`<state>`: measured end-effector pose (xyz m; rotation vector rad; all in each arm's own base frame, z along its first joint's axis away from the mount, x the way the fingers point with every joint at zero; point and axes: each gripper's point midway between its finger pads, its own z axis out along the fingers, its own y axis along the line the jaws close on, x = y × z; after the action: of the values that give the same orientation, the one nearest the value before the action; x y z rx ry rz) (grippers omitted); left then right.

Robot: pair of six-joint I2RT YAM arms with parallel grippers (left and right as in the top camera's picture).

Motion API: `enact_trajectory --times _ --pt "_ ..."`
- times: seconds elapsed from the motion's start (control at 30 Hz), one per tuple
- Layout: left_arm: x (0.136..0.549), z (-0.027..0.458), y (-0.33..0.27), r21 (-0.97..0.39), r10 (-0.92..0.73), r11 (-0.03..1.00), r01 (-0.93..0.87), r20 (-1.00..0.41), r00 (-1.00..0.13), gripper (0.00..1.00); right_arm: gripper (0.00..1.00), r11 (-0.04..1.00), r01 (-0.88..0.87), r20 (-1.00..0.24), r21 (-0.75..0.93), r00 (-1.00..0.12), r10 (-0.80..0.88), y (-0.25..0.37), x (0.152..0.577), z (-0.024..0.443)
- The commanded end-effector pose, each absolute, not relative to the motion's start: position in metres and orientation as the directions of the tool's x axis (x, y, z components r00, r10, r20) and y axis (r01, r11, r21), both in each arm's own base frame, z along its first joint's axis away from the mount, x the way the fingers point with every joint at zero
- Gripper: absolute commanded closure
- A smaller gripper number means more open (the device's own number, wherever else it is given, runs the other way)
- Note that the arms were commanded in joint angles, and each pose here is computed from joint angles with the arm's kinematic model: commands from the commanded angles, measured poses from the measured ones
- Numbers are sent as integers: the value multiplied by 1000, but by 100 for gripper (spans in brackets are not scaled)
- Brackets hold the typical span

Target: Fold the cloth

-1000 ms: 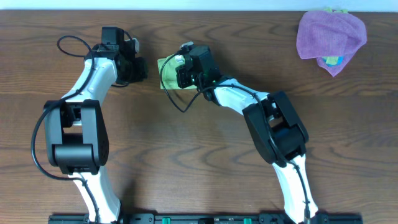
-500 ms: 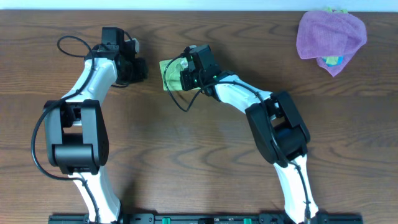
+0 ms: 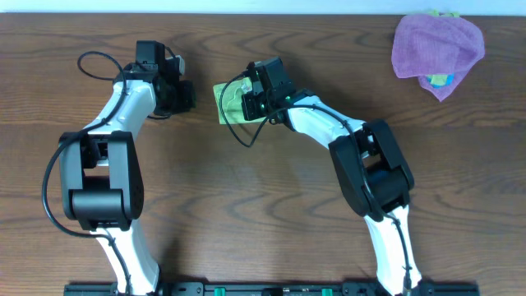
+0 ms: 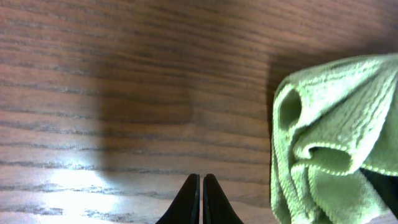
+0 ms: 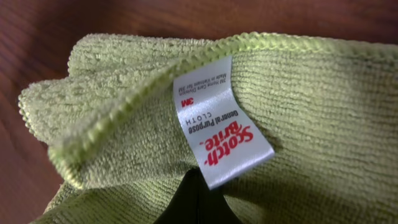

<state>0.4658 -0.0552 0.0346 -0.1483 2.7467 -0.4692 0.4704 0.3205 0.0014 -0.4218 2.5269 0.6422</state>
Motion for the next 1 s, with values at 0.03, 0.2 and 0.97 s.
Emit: enact_trajectory --times 0.03,0.2,0.97 --pt "466 38 -55 -348 -176 936 -55 -326 -929 94 98 858 -356 -398 370 -895 -200 309 438 -36" --pt "469 39 -55 -350 -179 935 -54 -336 -925 94 98 863 -348 -376 366 -904 -205 306 433 -36" --pt "469 42 -62 -388 -185 921 -45 -333 -925 94 98 814 -527 -732 244 -650 -202 304 458 165"
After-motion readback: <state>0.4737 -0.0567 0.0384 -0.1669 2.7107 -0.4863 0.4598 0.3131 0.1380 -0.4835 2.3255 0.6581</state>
